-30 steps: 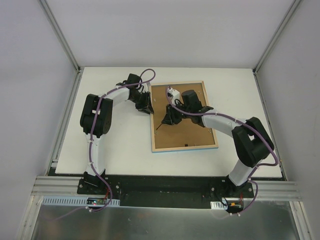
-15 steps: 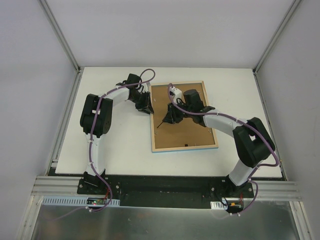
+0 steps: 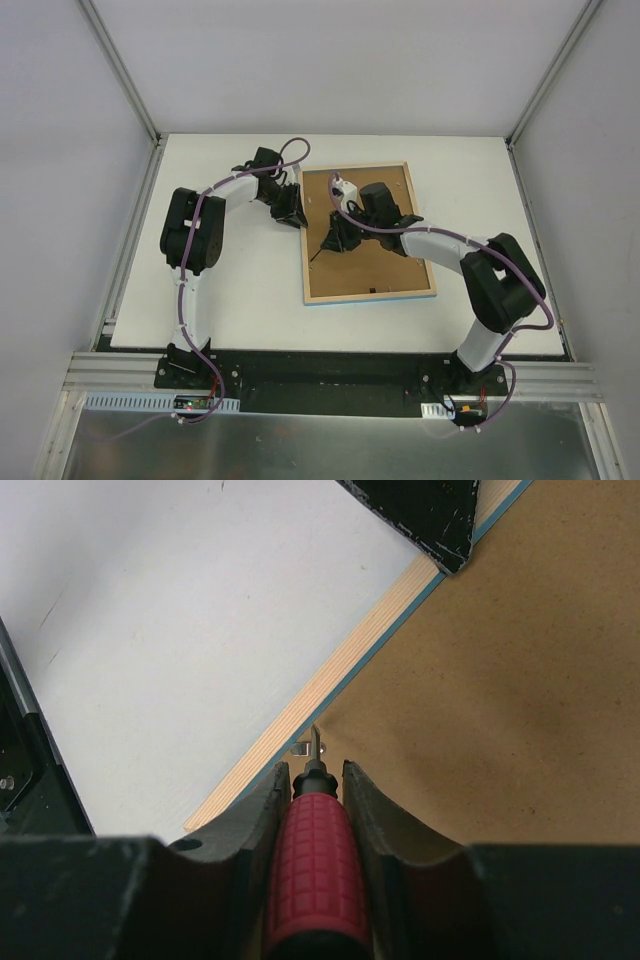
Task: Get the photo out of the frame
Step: Release the photo frame item from the photo frame.
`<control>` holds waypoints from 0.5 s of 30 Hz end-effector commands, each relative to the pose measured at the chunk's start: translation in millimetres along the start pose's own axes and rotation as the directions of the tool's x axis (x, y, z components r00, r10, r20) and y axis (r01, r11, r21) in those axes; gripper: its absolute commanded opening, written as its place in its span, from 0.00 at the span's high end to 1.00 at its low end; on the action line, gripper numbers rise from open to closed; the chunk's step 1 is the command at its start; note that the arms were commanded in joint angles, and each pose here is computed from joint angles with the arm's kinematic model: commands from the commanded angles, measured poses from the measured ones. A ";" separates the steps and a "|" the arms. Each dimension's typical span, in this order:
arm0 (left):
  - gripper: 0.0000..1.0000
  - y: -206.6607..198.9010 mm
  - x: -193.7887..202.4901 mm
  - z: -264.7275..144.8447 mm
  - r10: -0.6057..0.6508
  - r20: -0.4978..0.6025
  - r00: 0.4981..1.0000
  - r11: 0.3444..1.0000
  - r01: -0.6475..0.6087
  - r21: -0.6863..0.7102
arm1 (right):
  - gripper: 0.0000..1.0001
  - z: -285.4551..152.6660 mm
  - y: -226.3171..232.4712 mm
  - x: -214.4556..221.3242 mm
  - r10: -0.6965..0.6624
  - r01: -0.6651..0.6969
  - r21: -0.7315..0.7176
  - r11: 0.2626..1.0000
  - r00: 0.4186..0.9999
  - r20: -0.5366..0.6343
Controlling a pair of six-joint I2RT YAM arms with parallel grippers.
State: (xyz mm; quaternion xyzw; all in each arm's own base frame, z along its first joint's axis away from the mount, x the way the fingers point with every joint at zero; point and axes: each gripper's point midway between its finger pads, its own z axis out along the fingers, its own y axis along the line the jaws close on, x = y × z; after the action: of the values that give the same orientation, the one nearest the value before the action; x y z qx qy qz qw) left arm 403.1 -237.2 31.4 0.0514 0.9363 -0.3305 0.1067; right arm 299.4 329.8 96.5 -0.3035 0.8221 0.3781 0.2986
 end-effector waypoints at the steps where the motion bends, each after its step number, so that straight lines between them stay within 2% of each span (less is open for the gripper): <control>1: 0.91 22.1 15.0 12.5 -0.025 -0.049 0.998 0.999 0.023 -0.039 | 0.99 2.9 5.9 -12.5 -0.026 0.026 -0.005 1.000 0.999 0.036; 15: 0.91 23.7 15.9 14.3 -0.027 -0.053 0.998 0.999 0.025 -0.040 | 0.99 8.1 7.7 -8.8 -0.039 0.039 0.005 0.999 0.999 0.008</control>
State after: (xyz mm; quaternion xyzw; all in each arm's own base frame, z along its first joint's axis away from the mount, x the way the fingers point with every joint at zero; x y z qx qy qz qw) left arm 403.7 -236.2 31.1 0.0495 0.9353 -0.3341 0.1054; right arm 294.3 334.8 89.8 -0.3090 0.8252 0.3710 0.2929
